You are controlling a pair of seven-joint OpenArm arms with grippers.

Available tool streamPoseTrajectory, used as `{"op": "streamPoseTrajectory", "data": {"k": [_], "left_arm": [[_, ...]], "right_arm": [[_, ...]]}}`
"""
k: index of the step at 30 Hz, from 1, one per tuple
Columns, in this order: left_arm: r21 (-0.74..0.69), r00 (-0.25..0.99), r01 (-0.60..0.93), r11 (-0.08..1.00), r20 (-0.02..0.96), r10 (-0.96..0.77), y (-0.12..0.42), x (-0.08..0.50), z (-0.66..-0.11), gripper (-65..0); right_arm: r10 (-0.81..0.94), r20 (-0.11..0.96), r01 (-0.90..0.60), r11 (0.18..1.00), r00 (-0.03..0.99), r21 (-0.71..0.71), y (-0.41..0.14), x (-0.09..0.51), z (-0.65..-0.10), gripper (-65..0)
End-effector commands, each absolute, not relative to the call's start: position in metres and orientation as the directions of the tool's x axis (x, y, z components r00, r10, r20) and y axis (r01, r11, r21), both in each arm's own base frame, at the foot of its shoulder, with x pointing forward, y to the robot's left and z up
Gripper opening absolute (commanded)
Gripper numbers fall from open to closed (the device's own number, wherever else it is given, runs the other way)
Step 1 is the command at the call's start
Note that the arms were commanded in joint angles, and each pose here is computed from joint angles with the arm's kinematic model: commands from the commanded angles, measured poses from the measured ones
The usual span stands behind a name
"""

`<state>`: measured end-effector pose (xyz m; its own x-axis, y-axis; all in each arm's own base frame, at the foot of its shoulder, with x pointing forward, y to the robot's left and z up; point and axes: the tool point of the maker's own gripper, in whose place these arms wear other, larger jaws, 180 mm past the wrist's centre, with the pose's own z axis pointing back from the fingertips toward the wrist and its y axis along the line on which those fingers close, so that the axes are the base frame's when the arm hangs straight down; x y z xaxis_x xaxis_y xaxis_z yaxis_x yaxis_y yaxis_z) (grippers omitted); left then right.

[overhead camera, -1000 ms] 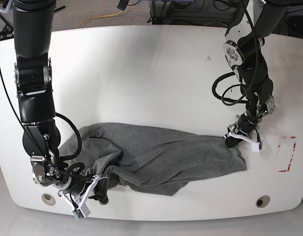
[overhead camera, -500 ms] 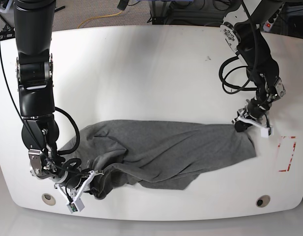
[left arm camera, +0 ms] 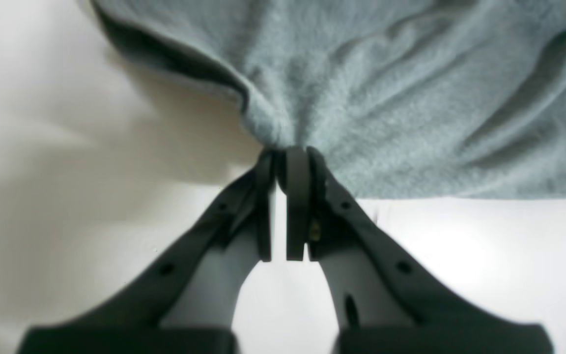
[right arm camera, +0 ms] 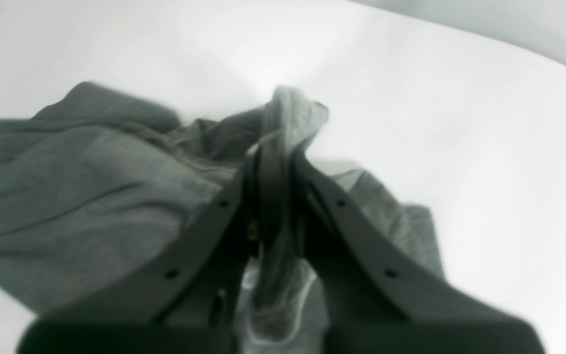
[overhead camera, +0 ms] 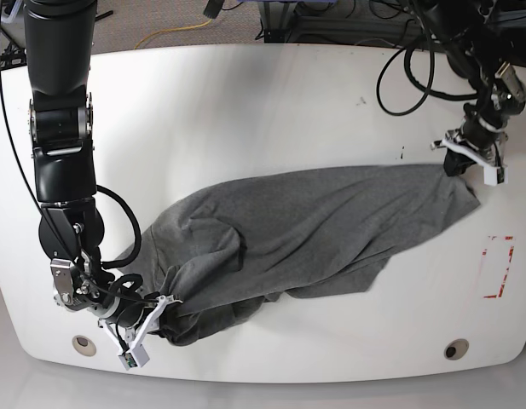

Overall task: Fold the T-shirt properly
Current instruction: 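Pull the shirt taut between both grippers, left gripper moving away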

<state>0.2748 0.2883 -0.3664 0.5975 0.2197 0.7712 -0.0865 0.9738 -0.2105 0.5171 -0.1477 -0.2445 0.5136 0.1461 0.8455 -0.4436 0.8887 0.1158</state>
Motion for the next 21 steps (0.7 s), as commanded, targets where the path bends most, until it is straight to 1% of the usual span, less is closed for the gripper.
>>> {"op": "streamPoseTrajectory", "data": {"k": [1, 3, 6, 7, 9, 10, 16, 18, 21], "left_arm": [[-0.171, 0.579, -0.072, 0.983, 0.795, 0.181, 0.293, 0.272, -0.350, -61.9], [-0.156, 0.594, -0.070, 0.985, 0.787, 0.167, 0.292, 0.266, -0.351, -58.1], [-0.116, 0.616, -0.062, 0.991, 0.777, 0.130, 0.298, 0.255, -0.347, -43.3], [-0.106, 0.619, -0.060, 0.993, 0.776, 0.121, 0.299, 0.254, -0.345, -36.8], [-0.097, 0.617, -0.077, 0.992, 0.778, 0.124, 0.305, 0.250, -0.343, -29.2], [-0.094, 0.612, -0.097, 0.991, 0.779, 0.134, 0.311, 0.247, -0.342, -26.8], [-0.086, 0.584, -0.178, 0.980, 0.793, 0.176, 0.341, 0.242, -0.334, -26.4], [-0.077, 0.598, -0.192, 0.978, 0.781, 0.179, 0.355, 0.243, -0.334, -26.4], [-0.107, 0.601, -0.225, 0.968, 0.767, 0.225, 0.371, 0.251, -0.338, -26.4]], "right_arm": [[0.127, 0.888, -0.450, 0.888, 0.441, 0.096, -0.148, 0.529, -0.212, -65.0], [0.127, 0.884, -0.449, 0.888, 0.450, 0.101, -0.148, 0.527, -0.217, -65.0], [0.128, 0.884, -0.454, 0.885, 0.450, 0.102, -0.146, 0.525, -0.219, -65.0], [0.128, 0.885, -0.458, 0.883, 0.448, 0.104, -0.142, 0.525, -0.220, -65.0], [0.130, 0.886, -0.469, 0.877, 0.444, 0.106, -0.135, 0.524, -0.220, -65.0], [0.130, 0.887, -0.472, 0.875, 0.443, 0.107, -0.132, 0.524, -0.220, -65.0], [0.128, 0.887, -0.475, 0.873, 0.443, 0.112, -0.130, 0.524, -0.221, -65.0], [0.125, 0.887, -0.475, 0.872, 0.443, 0.115, -0.130, 0.524, -0.220, -65.0], [0.124, 0.888, -0.477, 0.871, 0.443, 0.117, -0.128, 0.524, -0.220, -65.0]]}}
